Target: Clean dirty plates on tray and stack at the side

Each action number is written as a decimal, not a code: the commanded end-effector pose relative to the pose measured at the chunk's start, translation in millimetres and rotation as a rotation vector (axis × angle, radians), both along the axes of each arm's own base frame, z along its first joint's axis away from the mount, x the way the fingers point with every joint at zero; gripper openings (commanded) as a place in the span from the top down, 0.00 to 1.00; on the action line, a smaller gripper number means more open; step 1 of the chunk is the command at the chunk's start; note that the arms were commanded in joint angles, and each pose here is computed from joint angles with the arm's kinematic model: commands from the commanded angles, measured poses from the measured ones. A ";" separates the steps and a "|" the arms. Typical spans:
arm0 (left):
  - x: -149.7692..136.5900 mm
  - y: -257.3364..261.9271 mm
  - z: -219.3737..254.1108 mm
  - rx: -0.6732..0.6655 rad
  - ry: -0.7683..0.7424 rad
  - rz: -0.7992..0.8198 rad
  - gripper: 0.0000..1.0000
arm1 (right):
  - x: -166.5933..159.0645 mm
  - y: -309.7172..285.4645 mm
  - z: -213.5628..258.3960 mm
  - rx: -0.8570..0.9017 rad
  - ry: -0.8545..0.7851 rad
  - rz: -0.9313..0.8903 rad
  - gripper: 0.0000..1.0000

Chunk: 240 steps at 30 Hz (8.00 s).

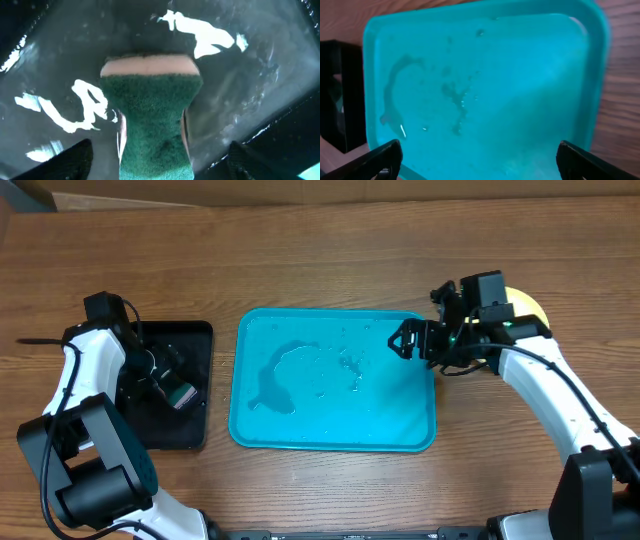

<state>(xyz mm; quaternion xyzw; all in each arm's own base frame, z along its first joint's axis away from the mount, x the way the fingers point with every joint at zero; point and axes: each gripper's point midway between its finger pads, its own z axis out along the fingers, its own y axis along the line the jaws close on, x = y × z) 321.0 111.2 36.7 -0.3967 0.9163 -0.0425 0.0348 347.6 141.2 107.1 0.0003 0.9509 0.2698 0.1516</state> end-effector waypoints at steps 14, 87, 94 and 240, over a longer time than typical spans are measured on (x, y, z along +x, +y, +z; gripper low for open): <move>-0.8 7.2 22.0 0.040 0.023 -0.053 0.77 | 2.0 12.4 4.7 -0.001 -0.039 0.037 0.00; -4.1 19.4 2.4 0.119 0.011 0.058 0.95 | 6.5 6.8 2.8 -0.036 -0.055 0.019 0.00; -11.0 16.7 -27.6 0.127 -0.012 0.059 0.92 | 6.1 6.7 2.6 -0.036 -0.053 0.019 0.00; -265.5 -139.3 320.4 0.263 -0.926 -0.427 0.00 | -127.1 -52.3 103.2 0.045 -1.224 -0.134 0.00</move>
